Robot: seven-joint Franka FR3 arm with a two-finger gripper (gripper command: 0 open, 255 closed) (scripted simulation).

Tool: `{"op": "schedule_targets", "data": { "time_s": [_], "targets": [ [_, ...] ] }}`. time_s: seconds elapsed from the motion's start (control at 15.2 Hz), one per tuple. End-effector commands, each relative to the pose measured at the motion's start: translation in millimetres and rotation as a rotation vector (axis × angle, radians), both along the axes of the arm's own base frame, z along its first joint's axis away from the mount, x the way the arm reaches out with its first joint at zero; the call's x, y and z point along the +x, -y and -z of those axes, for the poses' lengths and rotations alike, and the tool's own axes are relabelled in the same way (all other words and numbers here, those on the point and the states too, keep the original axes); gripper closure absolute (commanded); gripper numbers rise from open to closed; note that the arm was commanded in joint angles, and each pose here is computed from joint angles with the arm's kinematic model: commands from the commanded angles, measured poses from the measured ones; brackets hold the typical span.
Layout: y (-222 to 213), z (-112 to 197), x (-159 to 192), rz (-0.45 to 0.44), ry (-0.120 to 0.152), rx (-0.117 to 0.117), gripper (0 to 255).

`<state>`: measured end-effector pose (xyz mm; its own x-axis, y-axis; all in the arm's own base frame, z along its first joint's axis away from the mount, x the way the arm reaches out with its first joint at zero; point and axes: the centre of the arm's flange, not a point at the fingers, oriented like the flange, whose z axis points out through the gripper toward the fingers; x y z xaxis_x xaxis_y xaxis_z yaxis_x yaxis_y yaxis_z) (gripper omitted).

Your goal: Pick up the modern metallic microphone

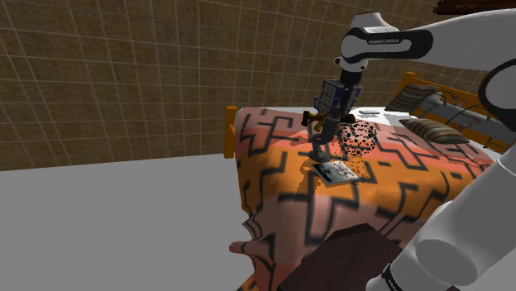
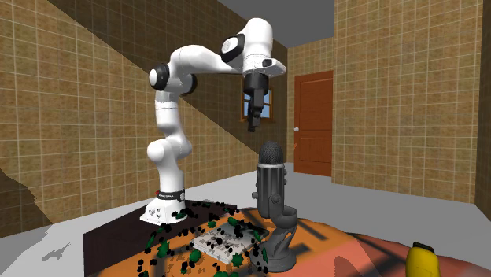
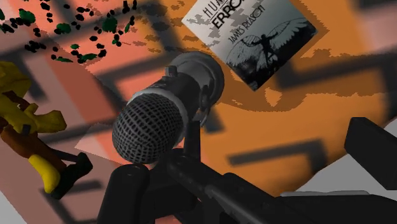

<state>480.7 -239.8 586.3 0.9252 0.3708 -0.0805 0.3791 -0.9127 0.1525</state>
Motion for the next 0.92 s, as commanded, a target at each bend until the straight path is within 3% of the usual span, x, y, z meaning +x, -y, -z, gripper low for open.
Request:
{"op": "schedule_targets", "data": {
  "time_s": [0.0,0.4,0.86],
  "targets": [
    [21,9,18,-0.034,-0.026,-0.008,0],
    [78,29,74,-0.126,-0.096,-0.03,0],
    [80,61,76,-0.13,-0.099,-0.031,0]
  ]
}}
